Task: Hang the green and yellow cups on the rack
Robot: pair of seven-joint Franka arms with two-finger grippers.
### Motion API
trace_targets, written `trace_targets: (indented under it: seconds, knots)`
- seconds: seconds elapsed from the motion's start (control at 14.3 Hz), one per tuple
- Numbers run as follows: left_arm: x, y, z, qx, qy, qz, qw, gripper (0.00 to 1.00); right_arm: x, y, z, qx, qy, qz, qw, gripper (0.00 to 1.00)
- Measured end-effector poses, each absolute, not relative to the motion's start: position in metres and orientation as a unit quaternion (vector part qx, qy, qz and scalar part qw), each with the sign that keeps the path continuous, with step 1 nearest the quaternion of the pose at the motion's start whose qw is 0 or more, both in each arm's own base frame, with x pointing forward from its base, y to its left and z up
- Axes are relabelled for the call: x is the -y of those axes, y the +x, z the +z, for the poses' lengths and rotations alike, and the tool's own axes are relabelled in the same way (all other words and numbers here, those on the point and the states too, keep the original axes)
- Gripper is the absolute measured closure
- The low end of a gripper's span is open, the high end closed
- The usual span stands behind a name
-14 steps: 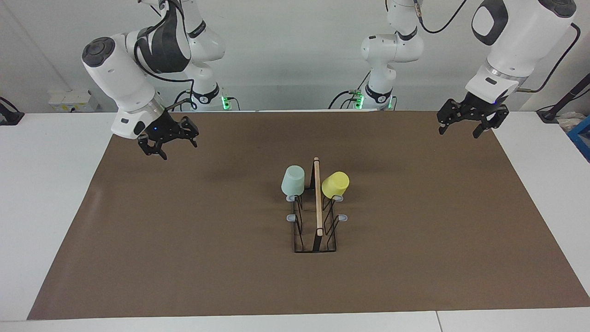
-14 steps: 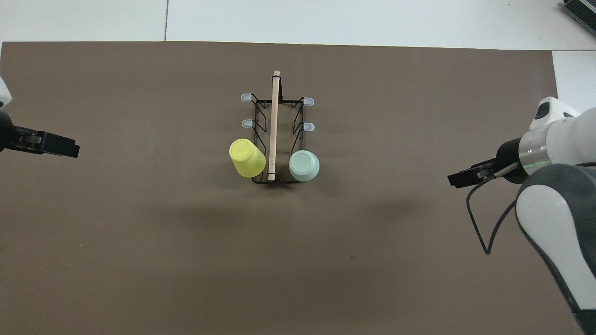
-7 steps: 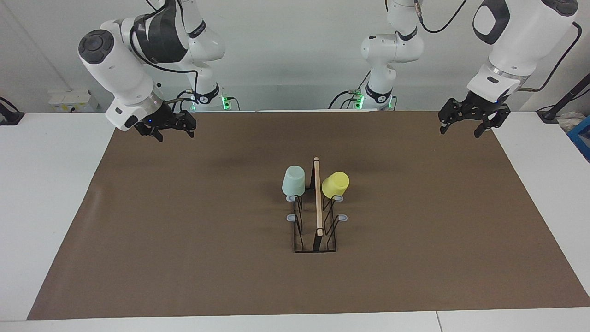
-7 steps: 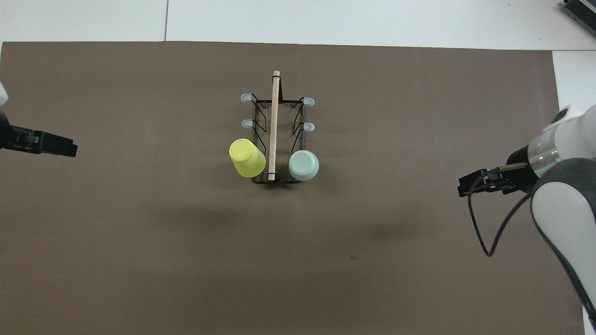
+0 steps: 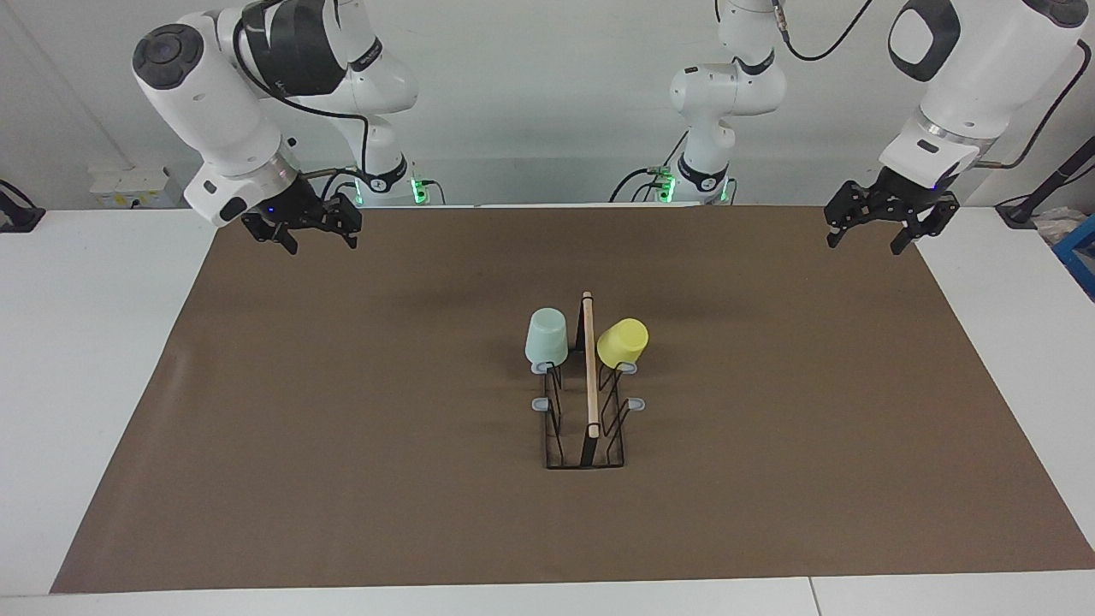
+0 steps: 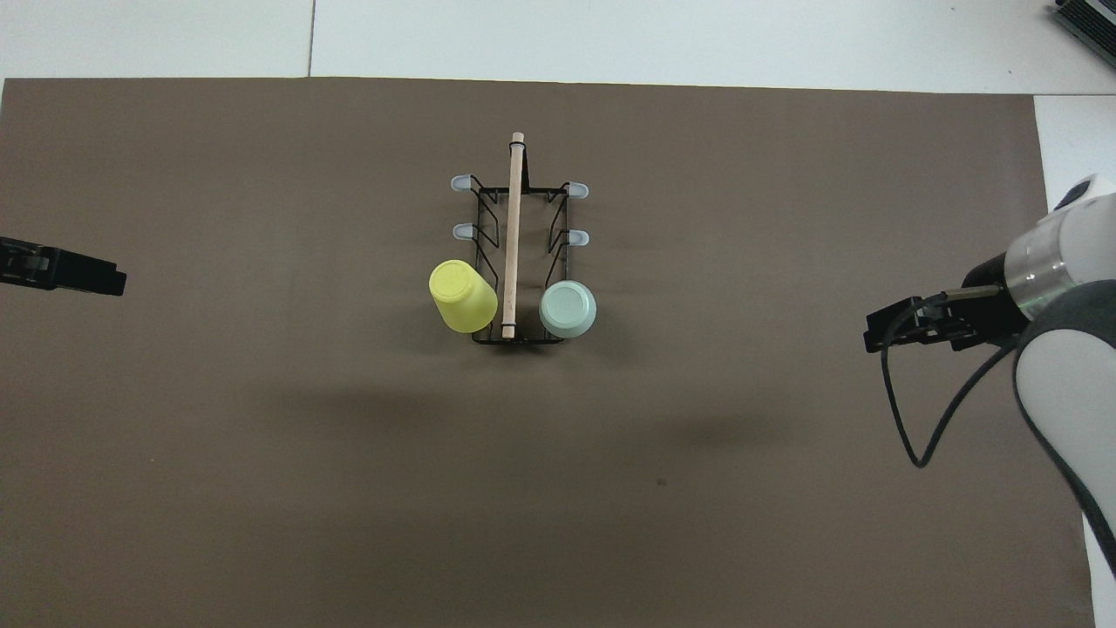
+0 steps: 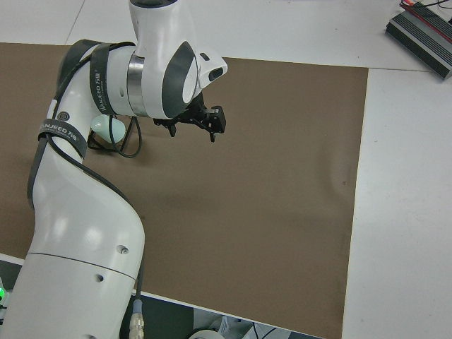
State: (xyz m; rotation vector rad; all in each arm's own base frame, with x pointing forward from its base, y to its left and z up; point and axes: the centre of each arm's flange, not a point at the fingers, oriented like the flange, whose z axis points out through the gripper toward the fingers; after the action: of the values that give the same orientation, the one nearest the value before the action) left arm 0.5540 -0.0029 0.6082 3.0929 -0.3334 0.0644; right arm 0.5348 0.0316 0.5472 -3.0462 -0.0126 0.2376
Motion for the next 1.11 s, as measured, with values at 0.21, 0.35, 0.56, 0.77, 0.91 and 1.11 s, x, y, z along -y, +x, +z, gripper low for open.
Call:
trace_targets:
  seconds: [0.21, 0.35, 0.56, 0.77, 0.91, 1.11]
  knots:
    - [0.0034, 0.554, 0.6082, 0.108, 0.994, 0.021, 0.015, 0.0, -0.0323, 0.5387, 0.5406, -0.015, -0.996, 0.082, 0.041, 0.0]
    - [0.0034, 0.554, 0.6082, 0.108, 0.994, 0.021, 0.015, 0.0, -0.0325, 0.5408, 0.5399, -0.02, -0.996, 0.077, 0.041, 0.0]
    - [0.0037, 0.554, 0.6082, 0.108, 0.994, 0.021, 0.015, 0.0, -0.0336, 0.5414, 0.5393, -0.019, -0.996, 0.077, 0.041, 0.0]
    - [0.006, 0.554, 0.6082, 0.11, 0.994, 0.021, 0.015, 0.0, -0.0374, 0.5414, 0.5396, -0.016, -0.996, 0.076, 0.04, 0.0]
    - [0.0068, 0.554, 0.6082, 0.111, 0.994, 0.021, 0.015, 0.0, -0.0376, 0.5418, 0.5406, -0.016, -0.996, 0.074, 0.041, 0.0]
    - [0.0075, 0.554, 0.6082, 0.111, 0.993, 0.021, 0.015, 0.0, -0.0376, 0.5427, 0.5415, -0.016, -0.996, 0.072, 0.041, 0.0]
